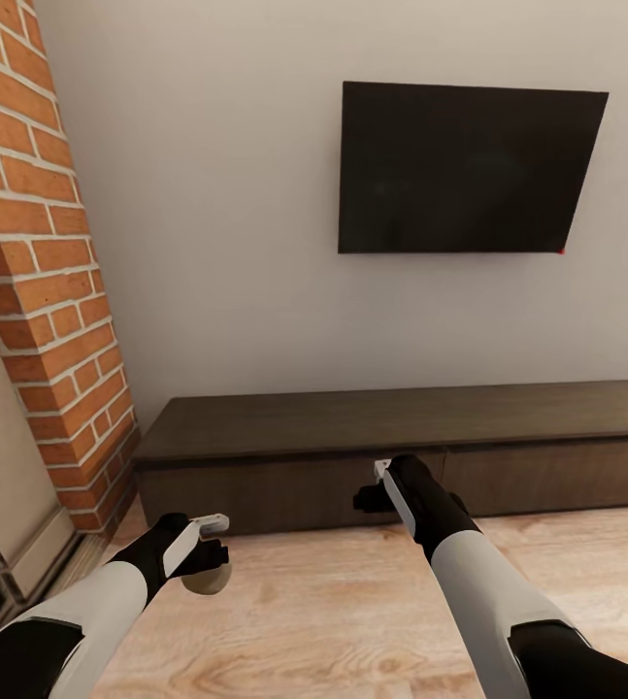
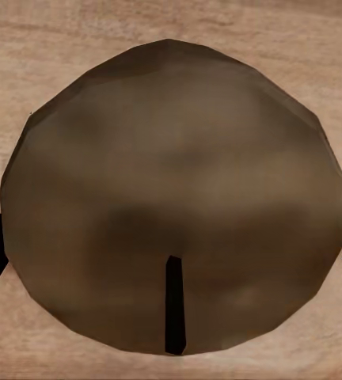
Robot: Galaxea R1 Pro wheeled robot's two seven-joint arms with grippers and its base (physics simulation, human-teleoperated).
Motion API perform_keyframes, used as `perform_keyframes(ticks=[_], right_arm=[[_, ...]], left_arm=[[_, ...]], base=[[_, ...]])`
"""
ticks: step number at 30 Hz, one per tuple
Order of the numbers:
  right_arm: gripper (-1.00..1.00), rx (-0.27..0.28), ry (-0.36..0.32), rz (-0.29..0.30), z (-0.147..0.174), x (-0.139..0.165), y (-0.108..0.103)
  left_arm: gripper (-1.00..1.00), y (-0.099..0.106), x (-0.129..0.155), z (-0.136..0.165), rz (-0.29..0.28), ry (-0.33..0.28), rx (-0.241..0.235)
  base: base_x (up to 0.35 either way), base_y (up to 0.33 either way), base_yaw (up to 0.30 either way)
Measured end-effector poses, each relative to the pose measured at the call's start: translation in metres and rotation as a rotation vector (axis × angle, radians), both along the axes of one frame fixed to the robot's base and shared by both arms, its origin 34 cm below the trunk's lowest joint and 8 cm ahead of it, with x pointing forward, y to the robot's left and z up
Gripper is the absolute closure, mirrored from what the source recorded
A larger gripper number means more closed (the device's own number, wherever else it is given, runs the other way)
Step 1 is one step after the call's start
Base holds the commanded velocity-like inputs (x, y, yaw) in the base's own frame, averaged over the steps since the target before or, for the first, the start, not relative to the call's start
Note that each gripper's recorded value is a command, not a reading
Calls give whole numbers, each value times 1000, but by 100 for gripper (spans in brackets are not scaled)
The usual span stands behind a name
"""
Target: Place each of the two pumpkins and all three candles from the living room inside a cabinet in the living room (use any cabinet), then make sure every cabinet is closed, and position the cauldron so it is next to a table in the living room.
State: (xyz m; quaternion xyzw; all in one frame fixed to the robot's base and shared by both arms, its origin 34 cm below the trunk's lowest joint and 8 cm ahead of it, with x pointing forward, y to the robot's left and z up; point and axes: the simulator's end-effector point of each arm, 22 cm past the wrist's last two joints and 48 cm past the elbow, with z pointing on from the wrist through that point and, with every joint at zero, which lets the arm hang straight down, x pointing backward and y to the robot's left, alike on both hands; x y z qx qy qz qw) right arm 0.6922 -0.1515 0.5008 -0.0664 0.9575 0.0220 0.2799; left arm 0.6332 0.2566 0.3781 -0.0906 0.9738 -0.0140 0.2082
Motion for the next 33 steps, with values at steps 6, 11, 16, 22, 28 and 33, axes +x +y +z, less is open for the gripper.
perform_keyframes(ticks=[6, 11, 16, 22, 28, 33], right_arm=[[-100, 0, 0, 1, 0, 0, 0], [-100, -1, 2, 0, 0, 0, 0], [-100, -2, 1, 0, 0, 0, 0], [-100, 3, 0, 0, 0, 0, 1], [-100, 14, -40, 3, 4, 7, 4], [-100, 20, -25, 2, -12, 2, 5]], left_arm=[[100, 0, 0, 0, 0, 0, 1], [100, 0, 0, 0, -1, 0, 1], [100, 0, 1, 1, -1, -3, 0], [100, -4, 11, 11, -6, -34, -8], [100, -6, 18, 18, -11, -55, -14], [100, -16, 38, 44, -26, -115, -31]], base=[[34, 0, 0], [2, 0, 0], [0, 0, 0], [0, 0, 0], [0, 0, 0], [0, 0, 0]])
